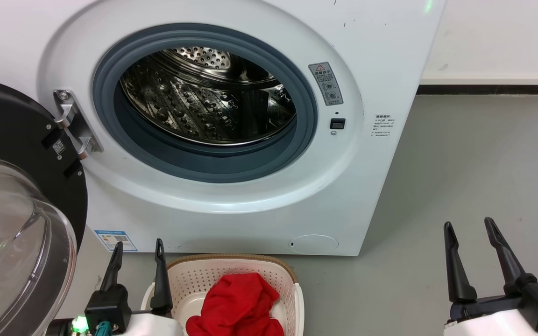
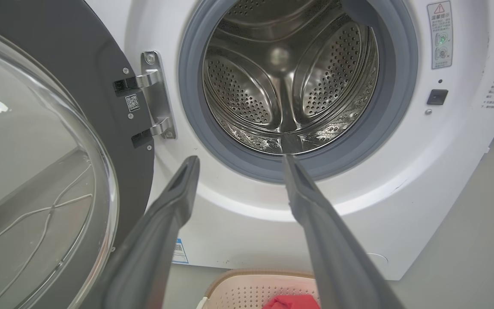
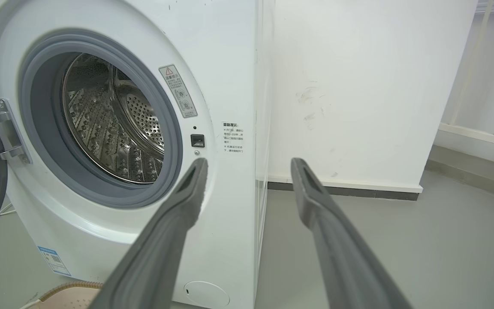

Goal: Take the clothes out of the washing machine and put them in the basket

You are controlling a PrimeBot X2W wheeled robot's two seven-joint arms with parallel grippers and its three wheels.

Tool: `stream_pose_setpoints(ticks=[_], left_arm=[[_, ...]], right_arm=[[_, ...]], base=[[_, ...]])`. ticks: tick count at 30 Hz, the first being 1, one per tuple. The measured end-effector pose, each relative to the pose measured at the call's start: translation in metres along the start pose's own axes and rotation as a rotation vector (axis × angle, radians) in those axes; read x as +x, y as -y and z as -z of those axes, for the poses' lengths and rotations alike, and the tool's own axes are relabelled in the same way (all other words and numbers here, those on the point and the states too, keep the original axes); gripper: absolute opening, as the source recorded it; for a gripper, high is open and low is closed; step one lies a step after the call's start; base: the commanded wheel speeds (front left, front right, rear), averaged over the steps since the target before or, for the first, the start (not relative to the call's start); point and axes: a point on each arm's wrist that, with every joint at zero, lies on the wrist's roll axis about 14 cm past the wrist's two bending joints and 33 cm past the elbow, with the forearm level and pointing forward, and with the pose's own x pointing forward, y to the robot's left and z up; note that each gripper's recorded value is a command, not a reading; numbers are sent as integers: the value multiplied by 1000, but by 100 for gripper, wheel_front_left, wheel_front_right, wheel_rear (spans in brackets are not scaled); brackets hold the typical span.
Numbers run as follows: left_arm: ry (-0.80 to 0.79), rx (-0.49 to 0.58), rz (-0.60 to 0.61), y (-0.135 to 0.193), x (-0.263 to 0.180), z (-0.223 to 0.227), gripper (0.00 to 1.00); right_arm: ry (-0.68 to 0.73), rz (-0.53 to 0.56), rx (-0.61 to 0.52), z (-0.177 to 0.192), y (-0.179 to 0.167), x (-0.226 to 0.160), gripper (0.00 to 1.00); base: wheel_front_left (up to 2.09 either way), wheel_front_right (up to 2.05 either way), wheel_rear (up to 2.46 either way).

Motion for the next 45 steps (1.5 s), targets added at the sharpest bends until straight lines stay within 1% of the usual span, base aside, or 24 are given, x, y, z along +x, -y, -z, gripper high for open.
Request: stream_pose_setpoints(ticks=[8,9,13,15,27,38,39,45], left_arm=[[-12,-1,2,0,-3,4,100],[-19,-1,3,1,-3,6,0],[-74,0,1,0,-9,22,0],[-102,-17,-5,-1,-11,28,0],[-169,-258,-60,-10,-10,39,0],[-198,-459,-86,-12,-5,42,0],[-203,-510,-91,-13,-3,42,0],[-213,-607,-102,-14,-1,42,0]], right_arm=[[0,6,3,0,2,-2,100],[-6,6,4,2,2,-2,0],[-53,8,11,15,1,-6,0],[-67,14,33,19,2,-8,0],[-103,80,277,30,10,-9,0],[-113,125,469,35,16,-5,0],[-107,133,518,34,18,-2,0],[-116,154,611,38,20,-1,0]], base=[[0,0,0],[0,0,0],[0,0,0],[0,0,0],[0,0,0],[0,0,0],[0,0,0],[0,0,0]])
